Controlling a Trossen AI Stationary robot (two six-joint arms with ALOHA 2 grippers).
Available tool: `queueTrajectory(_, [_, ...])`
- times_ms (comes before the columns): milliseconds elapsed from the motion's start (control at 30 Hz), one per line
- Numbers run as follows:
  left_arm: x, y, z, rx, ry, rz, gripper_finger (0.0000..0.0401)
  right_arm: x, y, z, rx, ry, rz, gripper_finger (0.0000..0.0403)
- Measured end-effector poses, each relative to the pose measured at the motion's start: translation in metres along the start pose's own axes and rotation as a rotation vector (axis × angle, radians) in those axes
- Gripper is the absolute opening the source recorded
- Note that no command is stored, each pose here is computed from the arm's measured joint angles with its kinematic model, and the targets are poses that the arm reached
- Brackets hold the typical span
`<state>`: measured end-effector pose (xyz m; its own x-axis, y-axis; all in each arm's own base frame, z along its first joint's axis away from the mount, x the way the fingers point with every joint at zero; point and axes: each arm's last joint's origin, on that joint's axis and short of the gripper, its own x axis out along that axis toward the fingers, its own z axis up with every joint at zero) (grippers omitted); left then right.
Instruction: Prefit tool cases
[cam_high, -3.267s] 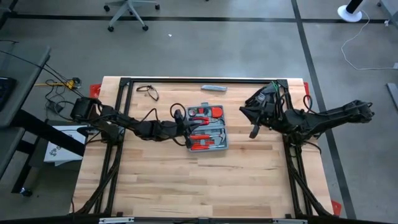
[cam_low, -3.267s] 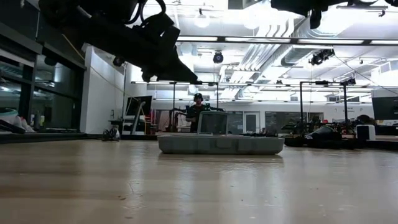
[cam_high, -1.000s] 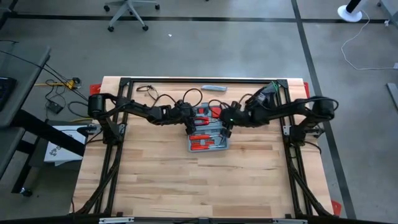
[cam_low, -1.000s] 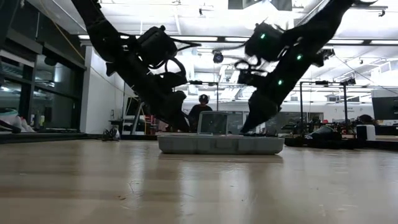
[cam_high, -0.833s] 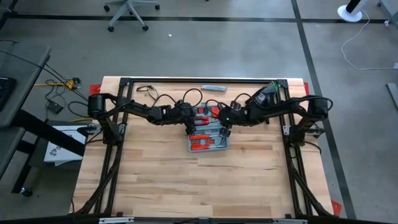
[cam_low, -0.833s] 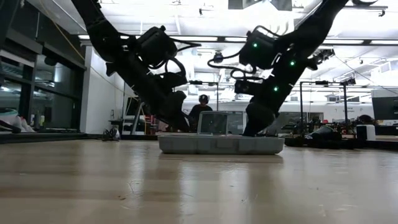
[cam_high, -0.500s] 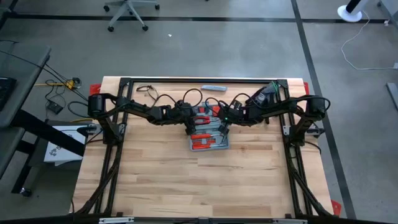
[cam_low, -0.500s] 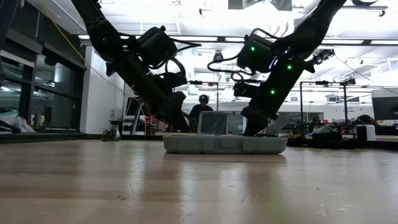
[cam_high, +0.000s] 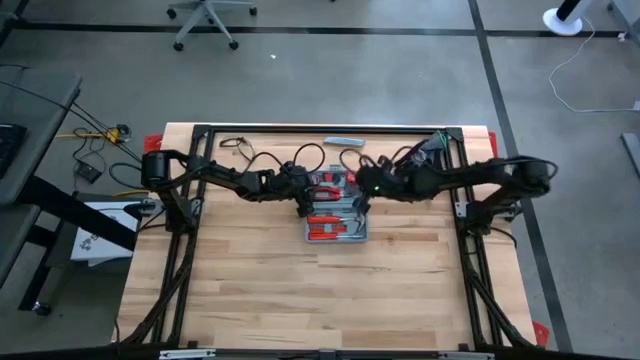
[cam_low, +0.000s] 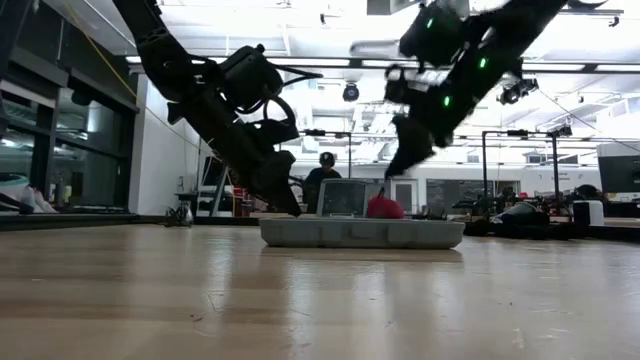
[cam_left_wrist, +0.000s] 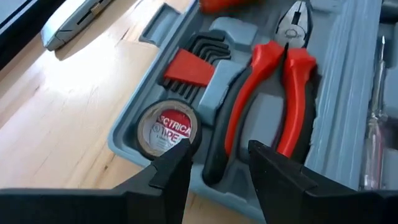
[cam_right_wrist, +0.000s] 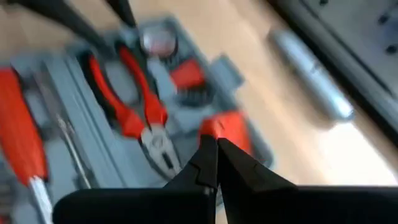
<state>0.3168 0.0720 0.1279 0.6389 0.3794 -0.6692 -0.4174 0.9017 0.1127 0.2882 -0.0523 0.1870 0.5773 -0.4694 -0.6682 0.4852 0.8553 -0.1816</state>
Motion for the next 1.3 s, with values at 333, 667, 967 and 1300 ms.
queueTrajectory(333, [0.0, 0.0, 0.001, -0.003, -0.011, -0.002, 0.015, -0.05, -0.043, 0.013, 0.021, -0.067, -0.197, 0.0])
queueTrajectory(667, [0.0, 0.0, 0.002, -0.005, -0.017, -0.002, 0.015, -0.047, -0.06, -0.012, 0.074, 0.074, -0.182, 0.0])
queueTrajectory(967, [0.0, 0.0, 0.002, -0.006, -0.017, -0.002, 0.015, -0.027, -0.054, -0.069, 0.198, 0.15, -0.162, 0.0])
queueTrajectory(1300, [0.0, 0.0, 0.002, -0.022, -0.016, -0.002, 0.015, -0.025, -0.054, -0.077, 0.233, 0.15, -0.17, 0.0])
